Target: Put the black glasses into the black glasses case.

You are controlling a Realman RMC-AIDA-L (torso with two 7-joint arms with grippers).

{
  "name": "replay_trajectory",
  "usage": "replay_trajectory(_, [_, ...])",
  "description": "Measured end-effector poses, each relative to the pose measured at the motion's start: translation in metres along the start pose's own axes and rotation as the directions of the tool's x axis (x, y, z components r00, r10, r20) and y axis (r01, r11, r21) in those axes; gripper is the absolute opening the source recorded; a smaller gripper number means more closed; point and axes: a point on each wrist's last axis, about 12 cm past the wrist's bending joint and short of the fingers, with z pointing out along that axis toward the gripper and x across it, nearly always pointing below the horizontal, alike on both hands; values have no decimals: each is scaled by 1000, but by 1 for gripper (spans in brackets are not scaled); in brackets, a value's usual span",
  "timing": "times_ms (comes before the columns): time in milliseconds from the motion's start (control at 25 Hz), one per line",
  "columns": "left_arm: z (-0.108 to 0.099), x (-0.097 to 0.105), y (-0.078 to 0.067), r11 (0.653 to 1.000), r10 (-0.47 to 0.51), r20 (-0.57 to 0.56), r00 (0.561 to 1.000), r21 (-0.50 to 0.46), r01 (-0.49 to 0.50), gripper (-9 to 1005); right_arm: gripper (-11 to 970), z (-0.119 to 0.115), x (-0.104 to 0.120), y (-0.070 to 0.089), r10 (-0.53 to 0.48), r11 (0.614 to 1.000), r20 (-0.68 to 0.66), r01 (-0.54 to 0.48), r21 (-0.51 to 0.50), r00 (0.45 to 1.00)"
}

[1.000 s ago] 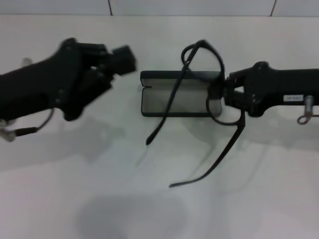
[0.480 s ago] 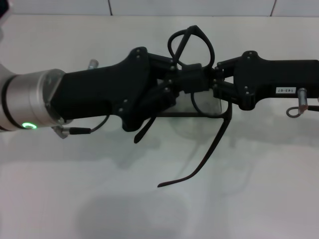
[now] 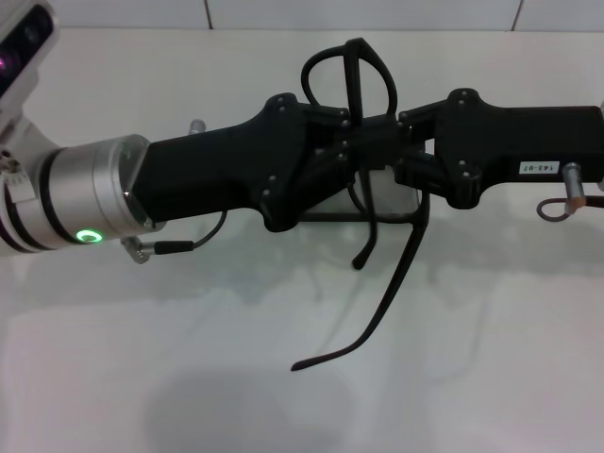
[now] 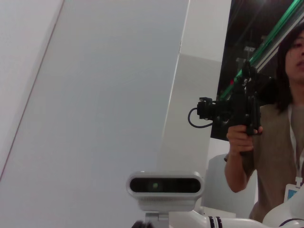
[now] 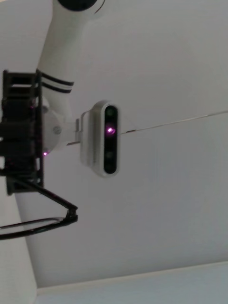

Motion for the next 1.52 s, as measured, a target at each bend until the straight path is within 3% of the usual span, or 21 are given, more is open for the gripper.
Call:
replay_trajectory(680, [4,11,3,999,-16,3,1000,-34,16,39,119,-2,8,5,39,999,51,-36,-40,998])
replay_trajectory(1160, [-1,16,-4,999,-20,10,1000,-29,20,40,122,-9,14,9,67,997,82,-64,-43,994])
replay_trajectory(1360, [-8,15,-16,999,19,35,999,28,-20,40,123,-22,18,10,82,997,126,-81,-10,989])
replay_trajectory(1520, [-16,15,-20,1000,28,49,998,8,-28,40,124,-43,12,15,71,997,214,-67,-22,974])
